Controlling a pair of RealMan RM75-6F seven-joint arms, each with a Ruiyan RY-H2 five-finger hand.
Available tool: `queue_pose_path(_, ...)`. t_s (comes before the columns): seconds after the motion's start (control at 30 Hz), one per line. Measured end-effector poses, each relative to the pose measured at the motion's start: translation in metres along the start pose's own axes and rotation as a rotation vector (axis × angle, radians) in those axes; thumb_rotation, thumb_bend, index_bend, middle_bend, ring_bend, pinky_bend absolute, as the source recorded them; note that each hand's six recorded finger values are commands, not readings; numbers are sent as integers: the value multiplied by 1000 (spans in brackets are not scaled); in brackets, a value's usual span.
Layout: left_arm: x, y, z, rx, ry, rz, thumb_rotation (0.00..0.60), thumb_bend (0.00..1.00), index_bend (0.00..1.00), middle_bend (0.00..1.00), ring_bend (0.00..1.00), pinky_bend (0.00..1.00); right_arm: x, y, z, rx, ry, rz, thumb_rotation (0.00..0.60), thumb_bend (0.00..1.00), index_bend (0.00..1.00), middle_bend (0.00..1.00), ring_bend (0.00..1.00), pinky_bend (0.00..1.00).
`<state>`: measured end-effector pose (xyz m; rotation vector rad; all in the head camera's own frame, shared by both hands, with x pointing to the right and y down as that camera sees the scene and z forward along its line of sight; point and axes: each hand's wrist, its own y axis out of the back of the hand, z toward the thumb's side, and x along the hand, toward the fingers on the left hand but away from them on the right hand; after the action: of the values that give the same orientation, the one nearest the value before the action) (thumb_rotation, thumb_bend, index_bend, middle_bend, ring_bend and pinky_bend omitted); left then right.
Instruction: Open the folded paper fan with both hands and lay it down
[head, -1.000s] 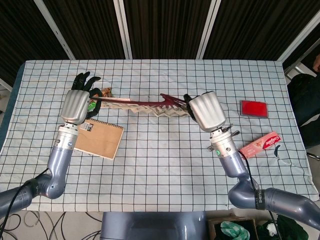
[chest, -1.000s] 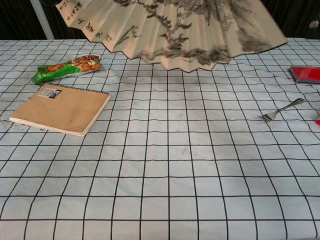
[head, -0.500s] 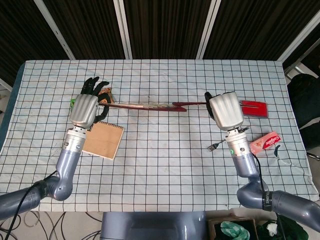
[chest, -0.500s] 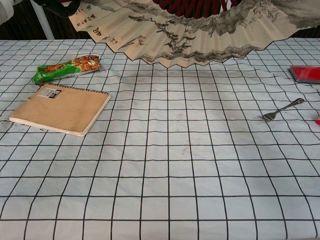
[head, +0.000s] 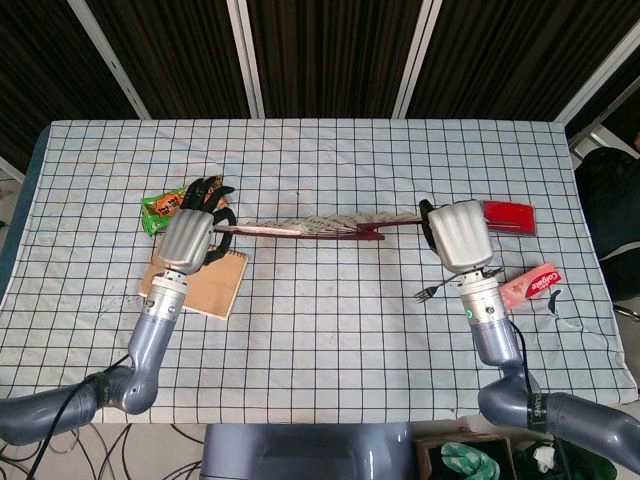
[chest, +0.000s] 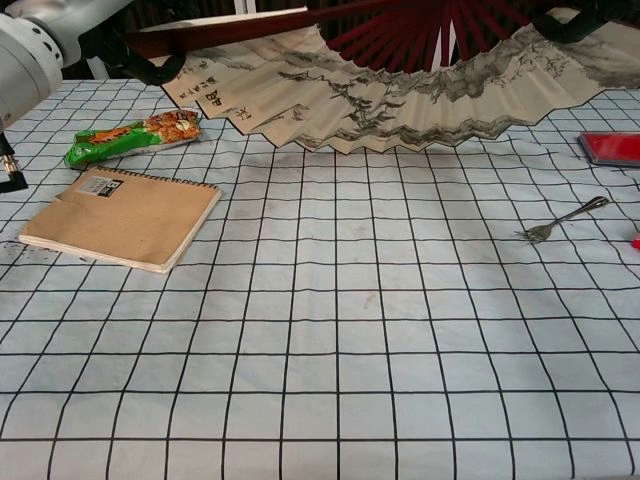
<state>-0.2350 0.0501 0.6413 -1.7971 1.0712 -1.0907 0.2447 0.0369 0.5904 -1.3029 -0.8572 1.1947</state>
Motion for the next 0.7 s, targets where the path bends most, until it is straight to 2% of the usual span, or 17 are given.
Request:
queue_pose_path(0.07, -3, -4, 0, -1, 1, -9, 600, 509, 621, 175, 0, 0, 4, -5, -2, 10, -20, 36, 600, 208, 0, 604, 709, 700)
queue_pose_path(0.23, -13, -15, -1, 7, 14, -38, 600, 509, 621, 175, 0, 0, 22, -16, 0, -15, -79, 185, 600, 48, 0, 491, 603, 644)
queue_pose_path(0.37, -20, -21, 0, 11, 18, -56, 600, 509, 621, 175, 0, 0, 38, -20, 7, -45, -101, 302, 600, 2, 0, 391, 507, 601)
queue_pose_path(0.5, -25, -22, -1, 17, 23, -62, 600, 510, 621, 174, 0, 0, 46, -15, 11, -65, -90, 345, 600, 0, 0, 347, 462, 589)
queue_pose_path(0.7, -34, -26, -9, 45, 35, -95, 600, 510, 615, 170, 0, 0, 55, -10, 8, -77, -77, 355, 600, 0, 0, 348, 462, 589)
